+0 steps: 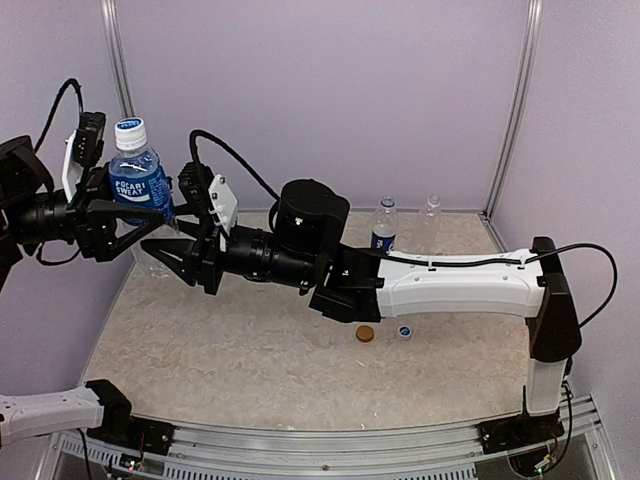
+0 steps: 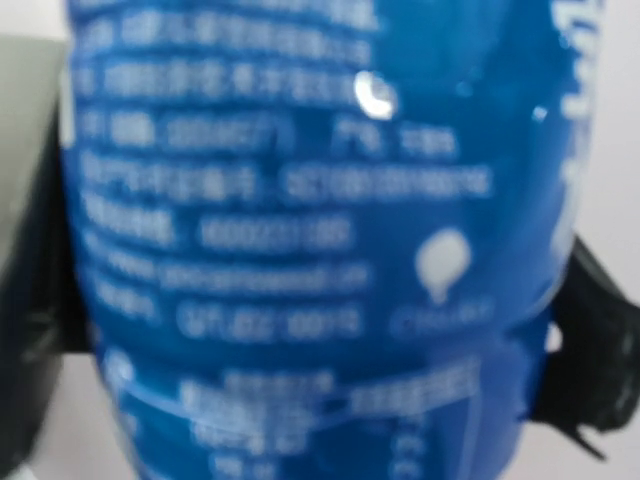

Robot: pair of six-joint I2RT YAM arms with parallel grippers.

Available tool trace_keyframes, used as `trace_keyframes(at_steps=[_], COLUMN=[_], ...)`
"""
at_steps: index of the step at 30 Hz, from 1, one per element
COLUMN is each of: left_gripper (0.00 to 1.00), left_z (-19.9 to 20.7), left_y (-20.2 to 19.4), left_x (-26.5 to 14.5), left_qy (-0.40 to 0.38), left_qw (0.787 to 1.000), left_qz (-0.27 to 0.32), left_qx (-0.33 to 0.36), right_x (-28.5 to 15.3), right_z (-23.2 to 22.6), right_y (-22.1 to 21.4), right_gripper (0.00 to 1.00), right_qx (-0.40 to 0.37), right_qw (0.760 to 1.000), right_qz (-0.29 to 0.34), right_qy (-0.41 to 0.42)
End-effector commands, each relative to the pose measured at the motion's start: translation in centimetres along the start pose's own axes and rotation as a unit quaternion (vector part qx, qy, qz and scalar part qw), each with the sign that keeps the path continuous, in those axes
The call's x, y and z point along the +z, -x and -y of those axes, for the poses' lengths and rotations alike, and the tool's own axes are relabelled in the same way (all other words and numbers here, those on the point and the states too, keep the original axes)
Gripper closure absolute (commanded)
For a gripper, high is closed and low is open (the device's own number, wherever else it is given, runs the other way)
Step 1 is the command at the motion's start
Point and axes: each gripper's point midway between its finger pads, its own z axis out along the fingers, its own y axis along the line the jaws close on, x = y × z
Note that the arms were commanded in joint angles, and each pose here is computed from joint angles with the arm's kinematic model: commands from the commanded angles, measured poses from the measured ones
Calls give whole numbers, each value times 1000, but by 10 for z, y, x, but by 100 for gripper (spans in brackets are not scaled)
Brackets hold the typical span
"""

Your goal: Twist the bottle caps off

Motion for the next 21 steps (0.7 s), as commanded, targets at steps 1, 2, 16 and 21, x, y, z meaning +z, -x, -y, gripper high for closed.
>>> trace_keyframes(at_steps=[1, 2, 16, 21], left_gripper=[31, 34, 52, 54], left_z=[3, 3, -83, -137], left_y=[-2, -3, -32, -60], left_x=[3, 3, -24, -37], left_qy=[-11, -10, 248, 348], left_qw=[1000, 1000, 948, 848], left_qz=[1, -1, -90, -200], left_qx=[2, 2, 178, 346], right_x=[3, 3, -64, -66], right_z=[-4, -3, 34, 50], right_y=[0, -1, -7, 2], right_gripper=[54, 52, 1, 8], right_qx=[-8, -9, -26, 32], right_qw=[1000, 1000, 984, 970], right_qz=[-8, -9, -127, -175], right_qy=[3, 1, -123, -167])
